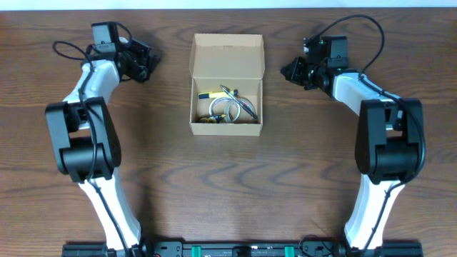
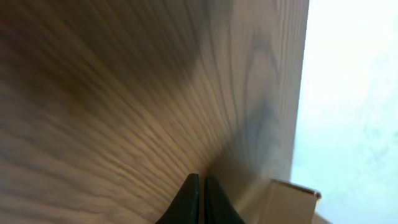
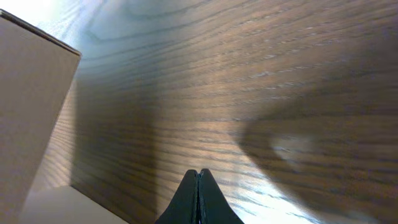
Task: Pack container
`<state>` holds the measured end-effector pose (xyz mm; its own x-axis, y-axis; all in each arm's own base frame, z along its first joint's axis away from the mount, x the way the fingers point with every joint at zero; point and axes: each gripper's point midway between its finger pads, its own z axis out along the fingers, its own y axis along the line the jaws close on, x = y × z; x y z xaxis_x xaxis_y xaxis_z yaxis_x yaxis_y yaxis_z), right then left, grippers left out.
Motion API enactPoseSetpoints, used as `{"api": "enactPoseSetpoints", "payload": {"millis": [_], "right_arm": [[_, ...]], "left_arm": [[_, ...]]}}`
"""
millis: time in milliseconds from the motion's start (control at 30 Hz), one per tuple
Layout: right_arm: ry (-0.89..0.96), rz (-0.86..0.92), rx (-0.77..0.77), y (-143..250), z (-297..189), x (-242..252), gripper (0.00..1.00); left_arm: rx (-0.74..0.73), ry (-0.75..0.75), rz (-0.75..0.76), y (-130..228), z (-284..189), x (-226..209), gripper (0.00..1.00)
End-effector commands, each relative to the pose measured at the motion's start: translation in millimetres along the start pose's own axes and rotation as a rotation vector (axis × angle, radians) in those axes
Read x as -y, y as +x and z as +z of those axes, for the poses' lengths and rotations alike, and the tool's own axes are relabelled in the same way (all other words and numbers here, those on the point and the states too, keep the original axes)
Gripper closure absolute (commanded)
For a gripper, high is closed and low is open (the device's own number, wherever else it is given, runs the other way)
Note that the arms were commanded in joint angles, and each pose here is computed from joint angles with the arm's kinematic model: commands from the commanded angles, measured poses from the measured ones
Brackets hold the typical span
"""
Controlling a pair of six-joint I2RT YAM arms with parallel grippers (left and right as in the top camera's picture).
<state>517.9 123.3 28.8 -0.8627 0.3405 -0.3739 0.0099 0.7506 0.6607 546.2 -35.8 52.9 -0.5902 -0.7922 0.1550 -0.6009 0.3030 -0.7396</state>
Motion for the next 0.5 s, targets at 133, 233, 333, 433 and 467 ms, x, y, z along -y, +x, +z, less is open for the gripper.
{"api": "enactPoseSetpoints", "payload": {"millis": [133,233,333,433,467], "right_arm": [[-0.073,0.054,-0.017,0,8,-10,0.99],[-0.082,0.058,-0.015,0,10,-16,0.99],[-0.102,0.038,-0.018,4,16,-27,0.99],[-0.116,0.023,-0.013,5,19,-34,0.99],[-0.122,0.014,-0.010,4,20,-37,0.99]], "left_arm": [[-0.193,0.075,-0.025,39,31,5,0.95],[-0.208,0.079,-0.021,48,37,9,0.94],[-0.242,0.095,0.008,65,44,18,0.94],[-0.256,0.092,0.019,74,47,20,0.94],[-0.260,0.091,0.021,76,48,20,0.94]]}}
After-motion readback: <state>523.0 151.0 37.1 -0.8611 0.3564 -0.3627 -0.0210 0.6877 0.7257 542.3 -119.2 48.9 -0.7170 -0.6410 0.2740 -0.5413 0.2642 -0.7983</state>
